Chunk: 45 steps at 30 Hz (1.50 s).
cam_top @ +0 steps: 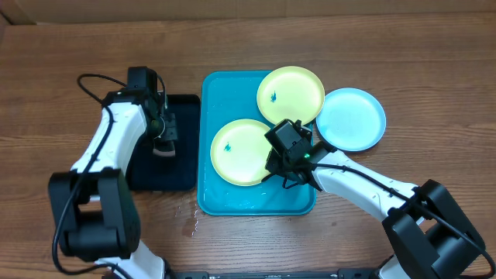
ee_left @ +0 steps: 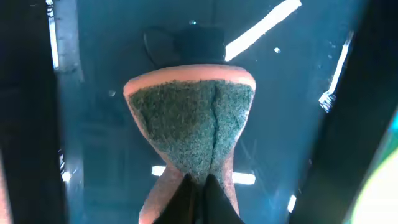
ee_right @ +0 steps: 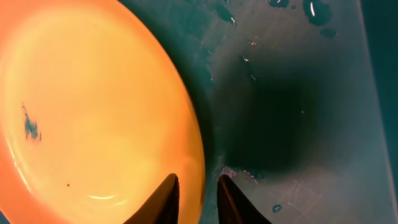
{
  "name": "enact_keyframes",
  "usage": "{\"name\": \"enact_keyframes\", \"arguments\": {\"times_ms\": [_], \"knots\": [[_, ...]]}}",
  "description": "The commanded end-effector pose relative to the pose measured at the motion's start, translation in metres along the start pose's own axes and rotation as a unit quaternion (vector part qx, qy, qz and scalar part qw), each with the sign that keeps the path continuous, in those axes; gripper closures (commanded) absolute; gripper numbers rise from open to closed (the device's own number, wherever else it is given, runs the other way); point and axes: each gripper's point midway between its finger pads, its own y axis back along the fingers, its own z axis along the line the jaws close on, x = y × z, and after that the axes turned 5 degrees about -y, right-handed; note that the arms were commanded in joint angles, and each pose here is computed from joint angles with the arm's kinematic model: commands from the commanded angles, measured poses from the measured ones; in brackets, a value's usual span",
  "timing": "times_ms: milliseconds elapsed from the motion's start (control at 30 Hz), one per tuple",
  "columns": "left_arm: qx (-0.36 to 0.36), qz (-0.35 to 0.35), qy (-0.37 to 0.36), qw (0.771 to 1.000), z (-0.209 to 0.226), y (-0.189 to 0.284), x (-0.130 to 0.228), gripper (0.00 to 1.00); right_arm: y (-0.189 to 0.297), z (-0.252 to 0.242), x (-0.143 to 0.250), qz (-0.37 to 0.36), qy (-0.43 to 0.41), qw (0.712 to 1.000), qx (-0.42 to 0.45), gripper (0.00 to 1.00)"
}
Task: Clean dirty plates on tray and stack at the side
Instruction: 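Lift the sponge with the left gripper and move it over the yellow plate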
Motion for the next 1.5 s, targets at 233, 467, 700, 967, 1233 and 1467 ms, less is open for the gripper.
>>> {"name": "enact_keyframes", "arguments": {"times_ms": [233, 467, 700, 967, 1233, 1467], "knots": [[-0.007, 0.024, -0.009, 1.0, 0.004, -0.033, 0.0, 0.96, -0.001, 0.0, -0.003, -0.006, 0.002, 1.0, 0.0, 0.6], [-0.007, 0.022, -0.01, 1.0, 0.004, -0.035, -0.001, 0.96, -0.001, 0.0, -0.003, -0.007, 0.002, 1.0, 0.0, 0.59], [-0.009, -0.001, -0.009, 1.0, 0.005, -0.021, -0.012, 0.96, -0.001, 0.0, -0.003, -0.006, 0.002, 1.0, 0.0, 0.6], [-0.008, -0.079, 0.007, 0.997, 0.012, 0.031, -0.032, 0.96, -0.001, -0.002, -0.004, -0.009, 0.002, 1.0, 0.004, 0.69], [-0.005, -0.177, 0.009, 0.984, 0.012, 0.094, -0.048, 0.96, -0.001, -0.003, 0.005, 0.012, 0.001, 1.0, 0.005, 0.81], [0.026, -0.196, 0.002, 0.98, 0.0, 0.109, -0.049, 0.96, -0.005, -0.008, 0.007, 0.017, -0.015, 1.0, 0.015, 0.78]]}}
